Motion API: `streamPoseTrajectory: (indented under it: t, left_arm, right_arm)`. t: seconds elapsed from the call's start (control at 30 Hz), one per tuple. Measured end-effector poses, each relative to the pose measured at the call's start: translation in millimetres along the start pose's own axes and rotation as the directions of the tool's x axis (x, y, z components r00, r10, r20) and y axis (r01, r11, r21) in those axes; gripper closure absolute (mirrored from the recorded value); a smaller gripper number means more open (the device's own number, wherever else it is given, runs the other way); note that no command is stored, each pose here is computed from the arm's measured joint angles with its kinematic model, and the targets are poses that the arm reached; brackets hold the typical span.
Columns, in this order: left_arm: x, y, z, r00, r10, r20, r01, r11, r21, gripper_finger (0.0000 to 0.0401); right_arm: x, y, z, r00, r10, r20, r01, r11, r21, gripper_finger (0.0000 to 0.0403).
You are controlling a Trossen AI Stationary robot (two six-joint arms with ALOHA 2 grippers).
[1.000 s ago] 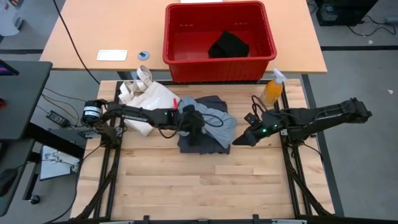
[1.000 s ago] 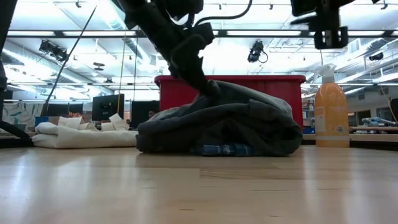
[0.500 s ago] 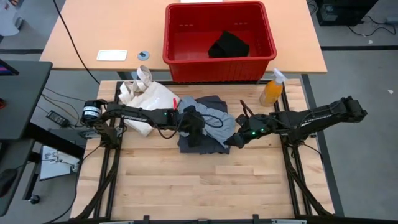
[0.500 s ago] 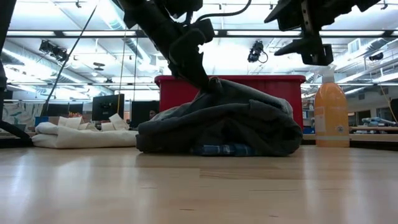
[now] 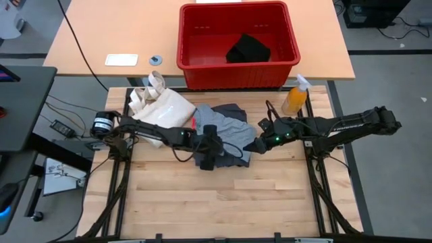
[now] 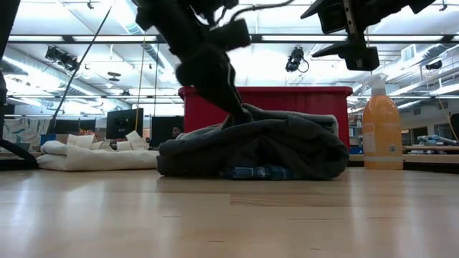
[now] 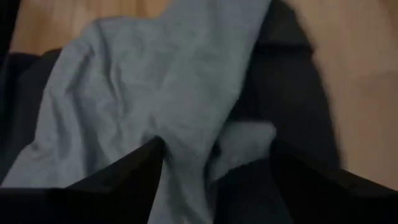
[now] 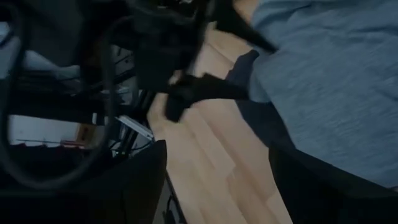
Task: Fold Laundry from Bin
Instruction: Put the light gray t-shirt into the red organizer bin
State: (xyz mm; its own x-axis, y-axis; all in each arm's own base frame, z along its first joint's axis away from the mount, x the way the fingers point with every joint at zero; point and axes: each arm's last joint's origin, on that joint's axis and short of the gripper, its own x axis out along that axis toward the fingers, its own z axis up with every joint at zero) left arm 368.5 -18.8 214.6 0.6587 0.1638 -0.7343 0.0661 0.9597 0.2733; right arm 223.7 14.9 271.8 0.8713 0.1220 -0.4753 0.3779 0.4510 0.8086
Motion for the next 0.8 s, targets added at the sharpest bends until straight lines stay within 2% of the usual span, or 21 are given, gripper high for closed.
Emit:
streamPoseTrajectory:
  t: [0.07,0.17,0.27,0.37,0.57,0.8]
  left_arm:
    - [3.8,0.1,-2.0,0.999,0.038,-0.020,-0.037,0.999,0.018,0.0103]
    - [7.0,2.5,3.6,0.992,0.119,0.031,-0.120,0.993,0.004,0.0102]
    - [12.3,4.5,7.6,0.988,0.135,0.076,-0.136,0.991,-0.004,0.0102]
    - [22.7,4.3,1.2,0.991,0.132,0.036,-0.133,0.991,0.034,0.0102]
    - [38.7,4.3,-5.1,0.991,0.131,0.009,-0.131,0.991,0.036,0.0102]
    - [42.7,12.7,-0.2,0.976,0.207,0.067,-0.208,0.978,0.012,0.0124]
  right_arm:
    - [0.0,0.0,-0.3,1.000,0.003,-0.008,-0.003,1.000,0.004,0.0115]
    - [0.1,0.9,-0.7,1.000,0.016,-0.019,-0.016,1.000,0.008,0.0115]
    - [0.2,1.3,-1.6,1.000,0.018,-0.026,-0.018,1.000,0.020,0.0115]
    - [0.2,1.9,-1.7,0.999,0.025,-0.025,-0.024,0.999,0.022,0.0115]
    - [0.3,2.2,-1.9,0.999,0.027,-0.026,-0.026,0.999,0.027,0.0115]
    - [0.5,4.9,-4.6,0.998,0.045,-0.034,-0.044,0.998,0.038,0.0115]
